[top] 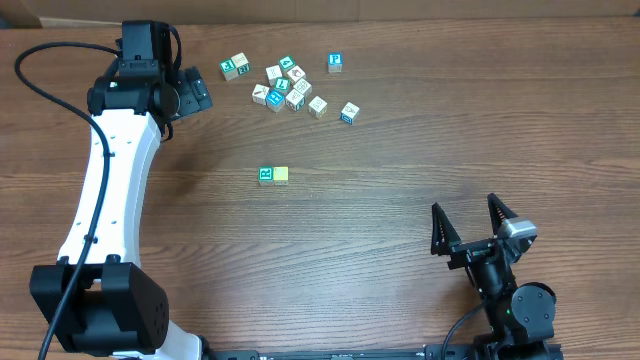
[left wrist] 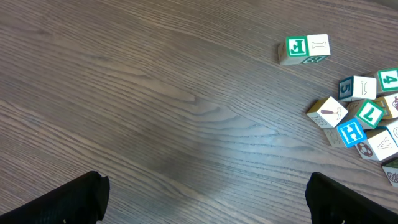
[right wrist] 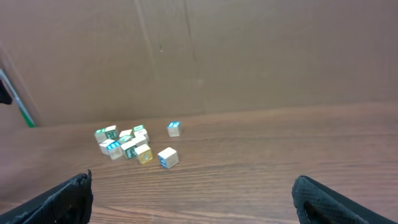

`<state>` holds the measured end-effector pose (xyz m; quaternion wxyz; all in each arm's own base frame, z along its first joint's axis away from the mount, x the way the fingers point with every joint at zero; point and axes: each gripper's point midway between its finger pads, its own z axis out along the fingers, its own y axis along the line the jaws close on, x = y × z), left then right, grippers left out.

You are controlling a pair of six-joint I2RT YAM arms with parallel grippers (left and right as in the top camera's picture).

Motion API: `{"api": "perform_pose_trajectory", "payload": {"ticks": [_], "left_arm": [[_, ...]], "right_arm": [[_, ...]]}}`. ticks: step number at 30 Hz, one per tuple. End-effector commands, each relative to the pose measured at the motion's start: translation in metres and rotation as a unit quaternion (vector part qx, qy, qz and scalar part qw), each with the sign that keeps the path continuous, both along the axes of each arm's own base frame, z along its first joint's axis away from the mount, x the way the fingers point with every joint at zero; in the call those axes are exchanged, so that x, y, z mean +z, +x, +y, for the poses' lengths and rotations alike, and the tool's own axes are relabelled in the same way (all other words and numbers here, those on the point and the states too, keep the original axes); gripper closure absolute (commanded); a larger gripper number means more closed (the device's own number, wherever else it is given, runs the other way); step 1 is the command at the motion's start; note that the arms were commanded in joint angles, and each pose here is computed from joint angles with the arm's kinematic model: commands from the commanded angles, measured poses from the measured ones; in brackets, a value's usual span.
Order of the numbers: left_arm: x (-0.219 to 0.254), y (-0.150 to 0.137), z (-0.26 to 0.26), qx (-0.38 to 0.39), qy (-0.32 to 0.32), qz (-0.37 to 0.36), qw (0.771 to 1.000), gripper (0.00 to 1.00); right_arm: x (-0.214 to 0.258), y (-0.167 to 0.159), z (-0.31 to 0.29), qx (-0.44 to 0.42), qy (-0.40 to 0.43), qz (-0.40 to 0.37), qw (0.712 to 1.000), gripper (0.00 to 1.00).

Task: Form a horizontal line
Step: 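Raise the right arm and move the right gripper over the cluster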

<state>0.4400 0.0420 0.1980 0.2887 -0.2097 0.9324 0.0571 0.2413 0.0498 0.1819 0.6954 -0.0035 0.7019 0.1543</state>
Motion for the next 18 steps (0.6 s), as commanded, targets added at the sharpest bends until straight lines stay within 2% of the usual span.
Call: {"api": "perform_pose_trajectory", "payload": {"ticks": [1,9,13,18], "left_arm": [[0.000,0.000,0.002,0.002,0.008,0.001,1.000,0.00],[0.000,0.000,0.002,0.002,0.008,0.001,1.000,0.00],[0.000,0.000,0.002,0.002,0.008,0.001,1.000,0.00],[0.000,0.000,0.002,0.002,0.008,0.001,1.000,0.00]], "right_arm": [[0.019,-0.004,0.000,0.004,0.040,-0.009,0.999,0.00],[0.067,-0.018,-0.002,0.006,0.064,-0.012,0.998,0.00],[0.103,-0.025,-0.003,0.008,0.089,-0.012,0.996,0.00],[0.155,-0.027,0.011,0.051,0.114,-0.004,0.992,0.00]]}}
